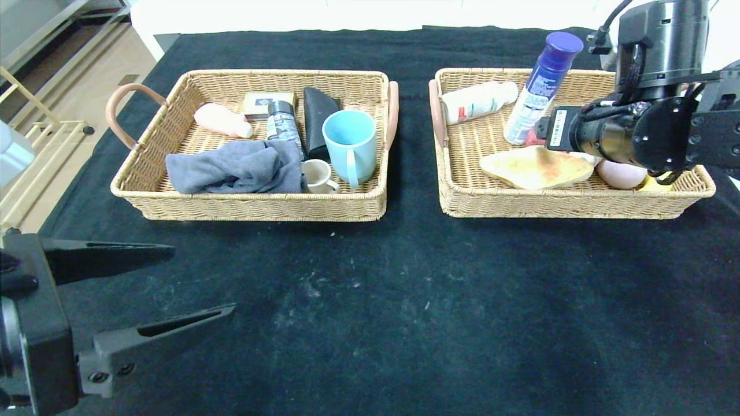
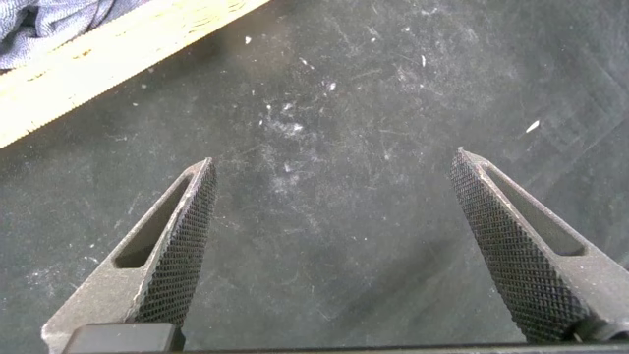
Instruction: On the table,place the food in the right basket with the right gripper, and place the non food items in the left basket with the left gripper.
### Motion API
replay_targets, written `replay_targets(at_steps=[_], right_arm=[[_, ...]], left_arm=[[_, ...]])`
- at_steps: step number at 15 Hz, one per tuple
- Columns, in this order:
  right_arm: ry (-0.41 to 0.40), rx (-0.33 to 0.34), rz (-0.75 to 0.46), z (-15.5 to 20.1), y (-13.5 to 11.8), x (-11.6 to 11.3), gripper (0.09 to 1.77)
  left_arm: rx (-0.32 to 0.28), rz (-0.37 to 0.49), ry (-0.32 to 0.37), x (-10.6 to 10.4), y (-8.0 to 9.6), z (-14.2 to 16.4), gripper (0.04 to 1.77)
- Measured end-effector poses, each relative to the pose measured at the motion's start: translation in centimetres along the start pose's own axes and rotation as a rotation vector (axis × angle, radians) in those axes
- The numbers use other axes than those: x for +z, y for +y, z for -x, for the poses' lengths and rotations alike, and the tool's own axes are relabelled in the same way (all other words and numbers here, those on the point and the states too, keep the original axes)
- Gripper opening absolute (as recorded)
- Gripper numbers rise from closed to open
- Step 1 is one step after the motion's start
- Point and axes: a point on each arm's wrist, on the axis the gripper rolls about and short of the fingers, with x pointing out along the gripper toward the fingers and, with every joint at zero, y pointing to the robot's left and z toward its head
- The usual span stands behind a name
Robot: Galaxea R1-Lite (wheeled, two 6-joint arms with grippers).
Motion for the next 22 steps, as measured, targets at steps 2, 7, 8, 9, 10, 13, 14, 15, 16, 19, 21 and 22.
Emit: replay_targets(at_steps=[2,7,8,9,10,13,14,15,16,19,21,22], right_arm=[[0.015,0.0,0.01,0.6,-0.4,-0.4,1.63],[0.06,0.046,0.036,3.0,-1.9,-1.7,1.67],[0.074,0.076,0.045,3.9,-2.3,-2.0,1.67],[0.087,0.107,0.062,4.9,-2.7,-2.4,1.68],[0.096,0.133,0.081,5.9,-3.2,-2.8,1.68],[0.109,0.241,0.154,9.3,-5.3,-3.9,1.69],[0.103,0.281,0.167,10.6,-6.3,-4.1,1.69],[0.093,0.31,0.176,11.8,-7.2,-4.1,1.69],[0.08,0.33,0.191,13.1,-8.2,-4.2,1.7],[0.081,0.363,0.246,17.1,-11.3,-4.9,1.7],[0.119,0.398,0.292,20.3,-13.7,-5.9,1.7],[0.127,0.42,0.304,21.6,-14.8,-6.3,1.7]], left_arm=[[0.0,0.0,0.0,0.0,0.0,0.0,1.72],[0.009,-0.001,-0.006,0.1,0.0,0.1,1.72],[0.012,-0.001,-0.011,0.2,0.0,0.2,1.72],[0.016,0.0,-0.021,0.3,0.0,0.4,1.72],[0.035,0.002,-0.029,0.3,0.1,0.8,1.72],[0.124,0.017,-0.047,0.0,0.5,1.9,1.72],[0.142,0.022,-0.049,-0.2,0.6,2.4,1.72],[0.164,0.027,-0.055,-0.5,0.7,3.1,1.72],[0.188,0.032,-0.061,-0.7,0.7,3.9,1.72],[0.24,0.046,-0.052,-2.2,0.3,6.8,1.72],[0.27,0.057,-0.046,-3.5,-0.3,9.1,1.72],[0.29,0.063,-0.049,-4.1,-0.6,10.2,1.72]])
